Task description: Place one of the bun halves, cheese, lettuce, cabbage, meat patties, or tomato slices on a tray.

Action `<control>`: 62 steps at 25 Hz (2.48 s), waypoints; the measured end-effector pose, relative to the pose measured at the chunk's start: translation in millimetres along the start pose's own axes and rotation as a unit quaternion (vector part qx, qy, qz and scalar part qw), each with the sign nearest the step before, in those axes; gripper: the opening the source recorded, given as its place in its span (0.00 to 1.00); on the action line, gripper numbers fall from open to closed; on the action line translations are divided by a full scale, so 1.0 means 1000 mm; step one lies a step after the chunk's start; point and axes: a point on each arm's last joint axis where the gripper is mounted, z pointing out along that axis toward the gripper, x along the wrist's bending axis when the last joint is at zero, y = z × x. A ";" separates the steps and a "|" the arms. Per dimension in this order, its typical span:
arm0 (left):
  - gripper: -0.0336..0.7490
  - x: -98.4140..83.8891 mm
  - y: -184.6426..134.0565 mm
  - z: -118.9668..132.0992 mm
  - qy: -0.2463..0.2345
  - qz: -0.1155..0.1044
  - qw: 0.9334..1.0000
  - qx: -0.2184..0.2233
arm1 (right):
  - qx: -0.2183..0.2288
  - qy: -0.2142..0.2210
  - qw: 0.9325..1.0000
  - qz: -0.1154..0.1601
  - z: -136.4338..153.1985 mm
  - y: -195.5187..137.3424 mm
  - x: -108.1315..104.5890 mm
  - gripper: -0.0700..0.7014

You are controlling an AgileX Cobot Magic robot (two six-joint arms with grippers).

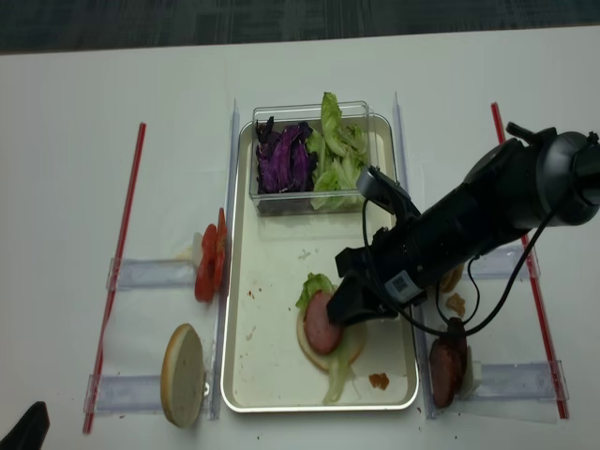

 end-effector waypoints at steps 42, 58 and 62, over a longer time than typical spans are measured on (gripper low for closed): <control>0.54 0.000 0.000 0.000 0.000 0.000 1.000 0.000 | 0.009 -0.037 0.999 0.012 -0.028 -0.011 0.025 0.61; 0.54 0.000 0.000 0.000 0.000 0.000 1.000 0.000 | 0.054 -0.092 0.994 0.002 -0.040 -0.013 0.030 0.61; 0.54 0.000 0.000 0.000 0.000 0.000 1.000 0.000 | 0.072 -0.128 0.989 -0.008 -0.052 -0.006 0.039 0.60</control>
